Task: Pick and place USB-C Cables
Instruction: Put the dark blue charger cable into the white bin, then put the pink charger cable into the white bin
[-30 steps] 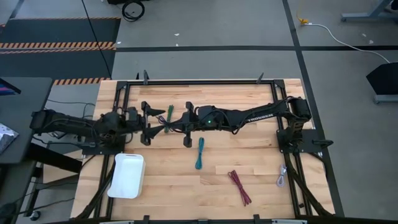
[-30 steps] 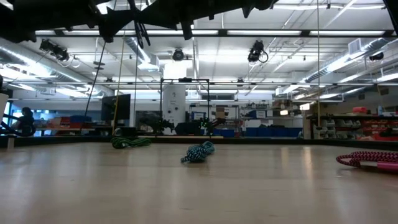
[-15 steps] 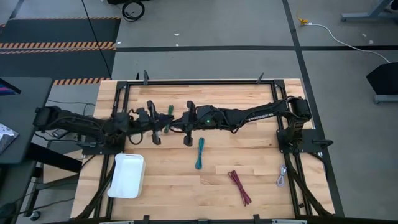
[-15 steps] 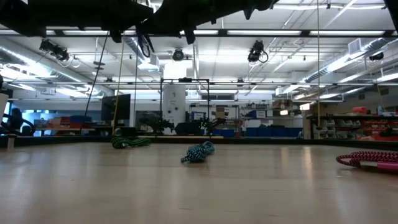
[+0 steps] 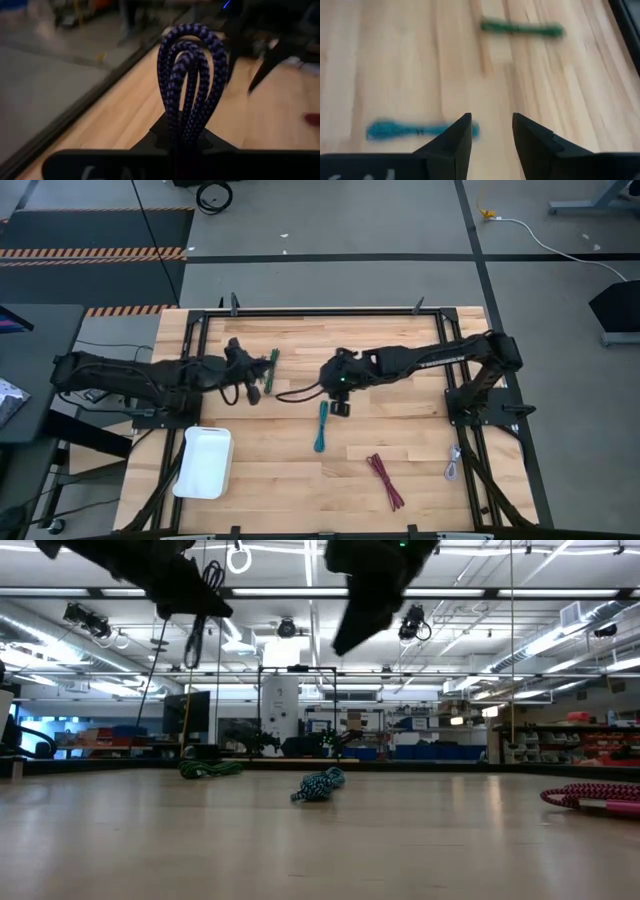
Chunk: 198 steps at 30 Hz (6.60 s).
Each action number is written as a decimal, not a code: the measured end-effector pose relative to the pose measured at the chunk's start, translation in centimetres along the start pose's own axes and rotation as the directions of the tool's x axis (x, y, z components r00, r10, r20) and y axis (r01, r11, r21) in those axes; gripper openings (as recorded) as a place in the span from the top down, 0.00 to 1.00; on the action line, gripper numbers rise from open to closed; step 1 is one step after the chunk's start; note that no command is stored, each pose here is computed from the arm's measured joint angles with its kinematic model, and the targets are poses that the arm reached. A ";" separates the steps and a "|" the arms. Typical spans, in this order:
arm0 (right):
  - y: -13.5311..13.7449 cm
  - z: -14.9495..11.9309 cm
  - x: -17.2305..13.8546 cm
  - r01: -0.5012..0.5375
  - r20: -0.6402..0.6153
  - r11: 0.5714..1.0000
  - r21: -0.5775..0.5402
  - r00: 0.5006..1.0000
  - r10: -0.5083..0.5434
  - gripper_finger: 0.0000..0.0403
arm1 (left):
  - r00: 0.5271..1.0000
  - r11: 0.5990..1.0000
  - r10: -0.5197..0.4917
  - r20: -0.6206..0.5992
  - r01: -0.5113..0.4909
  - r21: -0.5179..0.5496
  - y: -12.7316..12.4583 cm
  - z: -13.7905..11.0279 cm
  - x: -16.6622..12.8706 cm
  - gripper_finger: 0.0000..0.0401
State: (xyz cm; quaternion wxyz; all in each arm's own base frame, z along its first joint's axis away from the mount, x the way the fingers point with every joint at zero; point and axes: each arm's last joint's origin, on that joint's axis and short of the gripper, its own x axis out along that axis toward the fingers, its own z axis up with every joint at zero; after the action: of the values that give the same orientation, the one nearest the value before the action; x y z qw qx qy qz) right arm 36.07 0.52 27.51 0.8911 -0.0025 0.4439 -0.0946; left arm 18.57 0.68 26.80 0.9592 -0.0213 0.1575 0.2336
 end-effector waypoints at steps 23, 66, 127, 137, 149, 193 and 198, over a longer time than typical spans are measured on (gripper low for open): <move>-2.3 0.0 0.0 0.085 -0.018 0.996 -0.019 0.996 -0.085 0.64 | 0.536 0.794 -0.366 -0.761 -0.248 -0.556 -1.9 1.2 -7.5 0.96; -3.4 0.0 0.2 0.055 -0.029 0.997 -0.051 0.998 -0.056 0.64 | 0.397 0.764 -0.138 -0.907 -0.540 -0.353 -13.7 -8.6 -9.8 0.93; 7.8 -6.1 -3.1 -0.125 -0.506 0.862 0.492 0.764 0.400 0.64 | 0.973 0.941 0.199 -0.115 -0.157 0.298 -5.7 6.0 -0.2 0.53; 12.6 -9.3 -4.0 0.054 -0.564 0.764 0.643 0.708 0.425 0.62 | 0.971 0.946 0.226 -0.081 -0.199 0.256 -5.0 6.7 0.5 0.53; 16.4 -14.2 -2.0 0.059 -0.458 0.657 0.752 0.764 0.455 0.56 | 0.973 0.950 0.226 -0.057 -0.206 0.235 -4.9 7.1 0.7 0.53; 14.3 -18.6 2.2 0.013 -0.420 0.797 0.604 0.855 0.305 0.95 | 0.989 0.976 0.126 -0.083 -0.108 0.188 -5.3 7.0 0.7 0.53; 13.8 -15.0 1.0 -0.041 -0.358 0.838 0.545 0.892 0.276 0.97 | 0.989 0.976 0.124 -0.086 -0.106 0.190 -5.3 7.0 0.7 0.53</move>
State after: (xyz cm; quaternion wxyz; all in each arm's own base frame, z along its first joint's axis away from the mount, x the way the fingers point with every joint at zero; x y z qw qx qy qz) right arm 27.05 15.07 16.41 0.7446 0.2982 0.5821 -0.1339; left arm 23.61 -2.90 33.06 0.9331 0.0658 0.2259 0.2719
